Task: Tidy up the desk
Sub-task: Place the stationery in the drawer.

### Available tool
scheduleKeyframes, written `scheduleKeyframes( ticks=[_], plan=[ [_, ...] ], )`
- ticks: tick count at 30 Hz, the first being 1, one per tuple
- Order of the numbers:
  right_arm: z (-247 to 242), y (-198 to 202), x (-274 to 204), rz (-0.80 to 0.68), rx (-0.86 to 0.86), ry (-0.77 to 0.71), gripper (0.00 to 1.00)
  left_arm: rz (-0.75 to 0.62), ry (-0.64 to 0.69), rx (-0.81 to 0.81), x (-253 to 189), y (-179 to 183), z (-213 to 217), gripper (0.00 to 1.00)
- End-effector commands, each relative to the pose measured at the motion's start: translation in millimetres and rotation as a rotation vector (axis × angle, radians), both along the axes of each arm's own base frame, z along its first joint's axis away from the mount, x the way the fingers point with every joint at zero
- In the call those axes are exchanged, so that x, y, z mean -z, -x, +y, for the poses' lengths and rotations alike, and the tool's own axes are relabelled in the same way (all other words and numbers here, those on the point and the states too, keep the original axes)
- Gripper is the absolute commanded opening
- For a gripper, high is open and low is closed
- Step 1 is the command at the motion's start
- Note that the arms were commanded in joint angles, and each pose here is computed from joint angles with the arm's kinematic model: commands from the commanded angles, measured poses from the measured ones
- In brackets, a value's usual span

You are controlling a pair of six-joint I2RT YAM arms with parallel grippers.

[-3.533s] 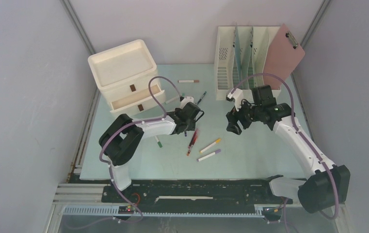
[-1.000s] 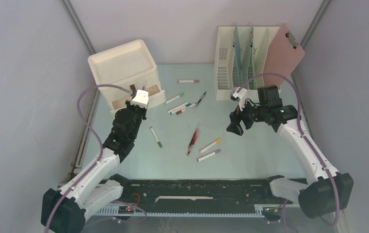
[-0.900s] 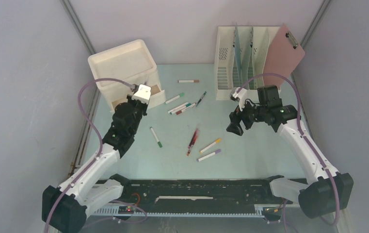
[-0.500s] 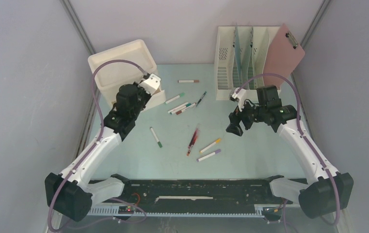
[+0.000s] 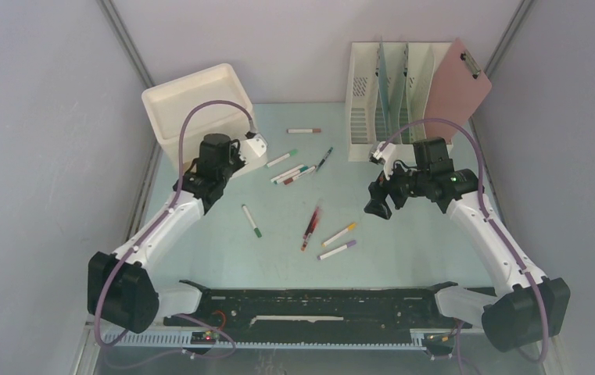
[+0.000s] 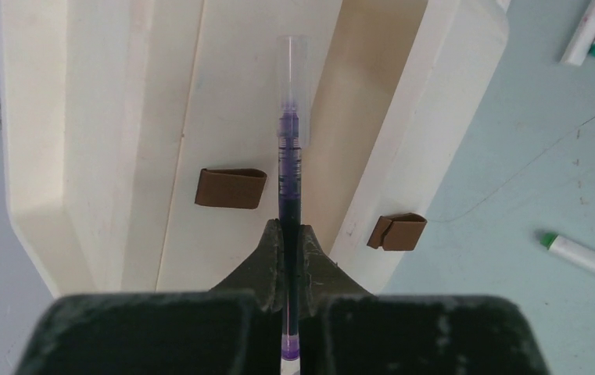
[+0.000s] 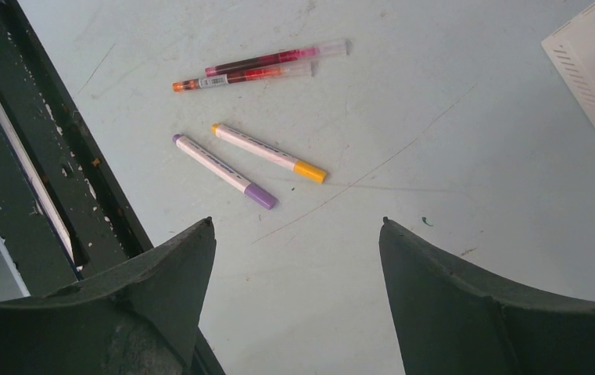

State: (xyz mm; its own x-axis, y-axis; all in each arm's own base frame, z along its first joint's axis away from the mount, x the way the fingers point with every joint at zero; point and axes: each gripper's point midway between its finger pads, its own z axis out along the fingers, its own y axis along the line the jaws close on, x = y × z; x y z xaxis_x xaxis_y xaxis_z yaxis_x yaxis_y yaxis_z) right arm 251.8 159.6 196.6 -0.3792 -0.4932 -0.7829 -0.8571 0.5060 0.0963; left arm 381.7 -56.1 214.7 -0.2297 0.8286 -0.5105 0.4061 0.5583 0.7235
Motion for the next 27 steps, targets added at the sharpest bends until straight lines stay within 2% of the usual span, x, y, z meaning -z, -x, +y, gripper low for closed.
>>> scheduleKeyframes(
  ticks=[1, 5, 8, 10, 17, 27],
  plan=[
    [1.6, -5.6, -13.9, -0.048, -0.012, -0.005, 0.84, -0.065, -0.013, -0.025, -24.1, -17.6, 9.2, 0.02],
    [1.2, -6.3, -12.8, -0.043, -0.010, -0.004, 0.84, -0.045, 0.002, -0.034, -14.8, -22.3, 8.0, 0.19],
    [0.8, -6.9, -13.1, -0.051, -0.008, -0.007, 0.85, -0.054, -0.003, -0.073, -14.1, -23.7, 13.4, 0.44],
    [0.8, -6.4, -13.3, -0.051, -0.009, -0.009, 0.85, -0.071, -0.006, -0.101, -16.5, -24.0, 17.9, 0.55],
    [-1.2, -6.7, -15.3, -0.055, -0.003, -0.016, 0.85, -0.096, 0.081, -0.093, -34.1, -17.7, 11.0, 0.62],
    [-14.6, -11.0, -19.3, -0.039, 0.037, -0.059, 0.86, -0.212, 0.520, -0.011, -101.9, 26.3, -22.1, 0.94]
  ],
)
